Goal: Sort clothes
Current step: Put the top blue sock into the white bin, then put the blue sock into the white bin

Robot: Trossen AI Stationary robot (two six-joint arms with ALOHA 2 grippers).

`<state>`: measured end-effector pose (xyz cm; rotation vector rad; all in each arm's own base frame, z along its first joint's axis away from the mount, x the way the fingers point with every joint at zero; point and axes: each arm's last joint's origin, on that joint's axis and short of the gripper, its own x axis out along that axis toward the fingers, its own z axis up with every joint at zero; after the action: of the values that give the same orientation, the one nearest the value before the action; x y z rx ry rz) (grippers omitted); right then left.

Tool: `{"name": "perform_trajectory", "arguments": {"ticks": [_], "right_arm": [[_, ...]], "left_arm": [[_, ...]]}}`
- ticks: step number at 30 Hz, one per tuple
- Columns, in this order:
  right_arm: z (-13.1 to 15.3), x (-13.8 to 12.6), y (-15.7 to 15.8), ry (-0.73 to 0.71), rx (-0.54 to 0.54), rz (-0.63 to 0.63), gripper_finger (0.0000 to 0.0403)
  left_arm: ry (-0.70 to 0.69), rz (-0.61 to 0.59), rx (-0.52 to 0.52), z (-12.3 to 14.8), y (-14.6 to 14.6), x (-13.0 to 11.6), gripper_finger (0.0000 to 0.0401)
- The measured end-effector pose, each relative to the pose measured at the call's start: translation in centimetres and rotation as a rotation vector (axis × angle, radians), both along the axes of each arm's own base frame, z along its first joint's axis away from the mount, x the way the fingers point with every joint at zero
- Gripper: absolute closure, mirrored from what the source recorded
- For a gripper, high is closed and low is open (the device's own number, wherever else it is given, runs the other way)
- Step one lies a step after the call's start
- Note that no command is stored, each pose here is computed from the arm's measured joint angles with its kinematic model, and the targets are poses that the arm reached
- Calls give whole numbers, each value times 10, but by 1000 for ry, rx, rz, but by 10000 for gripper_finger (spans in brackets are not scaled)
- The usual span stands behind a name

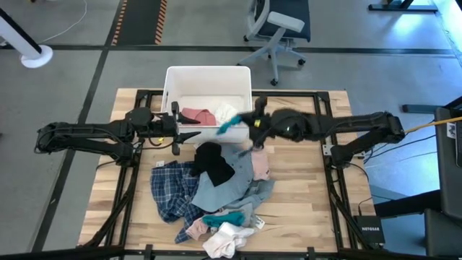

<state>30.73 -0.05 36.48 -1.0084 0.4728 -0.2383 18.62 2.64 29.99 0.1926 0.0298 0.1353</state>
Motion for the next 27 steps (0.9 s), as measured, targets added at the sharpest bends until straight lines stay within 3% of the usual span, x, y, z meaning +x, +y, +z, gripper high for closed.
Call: {"name": "perform_trajectory", "arguments": {"ticks": [4, 11, 19, 27], "right_arm": [[10, -1, -26, -38, 14, -55, 377], [-2, 4, -64, -13, 86, -131, 360], [-30, 20, -82, 77, 119, -187, 310], [-47, 27, -83, 165, 129, -188, 236]], "left_arm": [[-2, 0, 28, 1, 0, 0, 242], [-18, 0, 35, 2, 0, 0, 242], [-14, 0, 44, 2, 0, 0, 242], [-15, 0, 33, 2, 0, 0, 242]]}}
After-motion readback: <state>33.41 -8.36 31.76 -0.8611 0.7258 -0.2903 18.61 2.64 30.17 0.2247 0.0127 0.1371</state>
